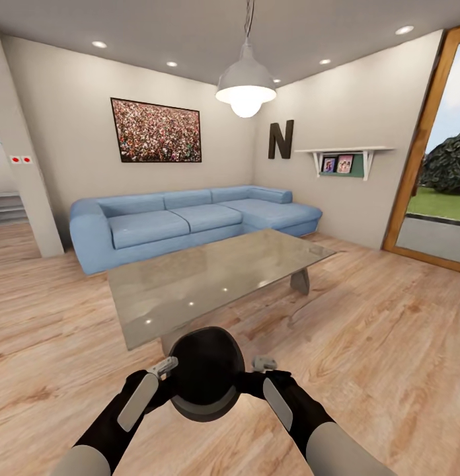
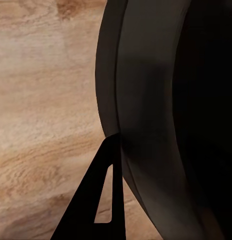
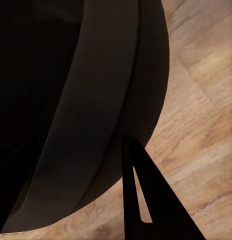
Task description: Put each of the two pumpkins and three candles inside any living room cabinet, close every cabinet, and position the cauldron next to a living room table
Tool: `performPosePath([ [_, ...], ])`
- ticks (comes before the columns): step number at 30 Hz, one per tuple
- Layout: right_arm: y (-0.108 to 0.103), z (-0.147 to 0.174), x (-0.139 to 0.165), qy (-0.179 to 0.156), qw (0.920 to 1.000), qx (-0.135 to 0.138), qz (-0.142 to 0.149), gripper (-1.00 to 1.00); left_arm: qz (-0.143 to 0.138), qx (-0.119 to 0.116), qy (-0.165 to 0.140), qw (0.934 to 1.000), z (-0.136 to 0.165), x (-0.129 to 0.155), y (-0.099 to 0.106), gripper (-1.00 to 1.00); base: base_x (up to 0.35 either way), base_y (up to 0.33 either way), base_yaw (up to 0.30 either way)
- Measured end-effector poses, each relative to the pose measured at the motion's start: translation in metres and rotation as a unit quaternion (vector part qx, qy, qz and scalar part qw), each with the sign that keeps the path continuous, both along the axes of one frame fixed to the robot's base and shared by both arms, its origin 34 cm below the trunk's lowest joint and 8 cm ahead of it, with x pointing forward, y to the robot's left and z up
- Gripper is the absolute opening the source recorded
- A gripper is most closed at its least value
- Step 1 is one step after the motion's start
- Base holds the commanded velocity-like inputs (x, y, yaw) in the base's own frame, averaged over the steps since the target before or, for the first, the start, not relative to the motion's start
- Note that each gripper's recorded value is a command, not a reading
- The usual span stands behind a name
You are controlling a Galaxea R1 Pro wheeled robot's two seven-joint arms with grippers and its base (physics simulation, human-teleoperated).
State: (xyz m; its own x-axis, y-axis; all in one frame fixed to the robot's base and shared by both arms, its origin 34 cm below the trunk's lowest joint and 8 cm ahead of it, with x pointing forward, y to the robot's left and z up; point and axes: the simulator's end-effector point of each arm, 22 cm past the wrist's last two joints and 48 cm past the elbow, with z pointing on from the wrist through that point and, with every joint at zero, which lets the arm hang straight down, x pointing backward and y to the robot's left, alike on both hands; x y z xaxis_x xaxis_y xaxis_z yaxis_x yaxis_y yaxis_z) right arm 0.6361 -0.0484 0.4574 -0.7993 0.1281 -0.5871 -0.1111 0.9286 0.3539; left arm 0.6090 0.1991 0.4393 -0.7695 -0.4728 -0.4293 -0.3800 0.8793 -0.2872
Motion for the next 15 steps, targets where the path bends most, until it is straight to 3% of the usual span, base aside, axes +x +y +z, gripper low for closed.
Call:
performPosePath([
  [10, 0.0009, 0.0098, 0.0057, -0.010, 0.9999, -0.003, 0.000, -1.00, 0.002, -0.003, -0.010, 0.9999, 0.0079, 0.0052, 0.0007, -1.00, 0.005, 0.000, 0.000],
  [15, 0.0007, 0.0098, 0.0055, -0.009, 0.9999, -0.004, 0.000, -1.00, 0.002, -0.004, -0.009, 0.9999, 0.0075, 0.0048, 0.0004, -1.00, 0.121, 0.000, 0.000],
])
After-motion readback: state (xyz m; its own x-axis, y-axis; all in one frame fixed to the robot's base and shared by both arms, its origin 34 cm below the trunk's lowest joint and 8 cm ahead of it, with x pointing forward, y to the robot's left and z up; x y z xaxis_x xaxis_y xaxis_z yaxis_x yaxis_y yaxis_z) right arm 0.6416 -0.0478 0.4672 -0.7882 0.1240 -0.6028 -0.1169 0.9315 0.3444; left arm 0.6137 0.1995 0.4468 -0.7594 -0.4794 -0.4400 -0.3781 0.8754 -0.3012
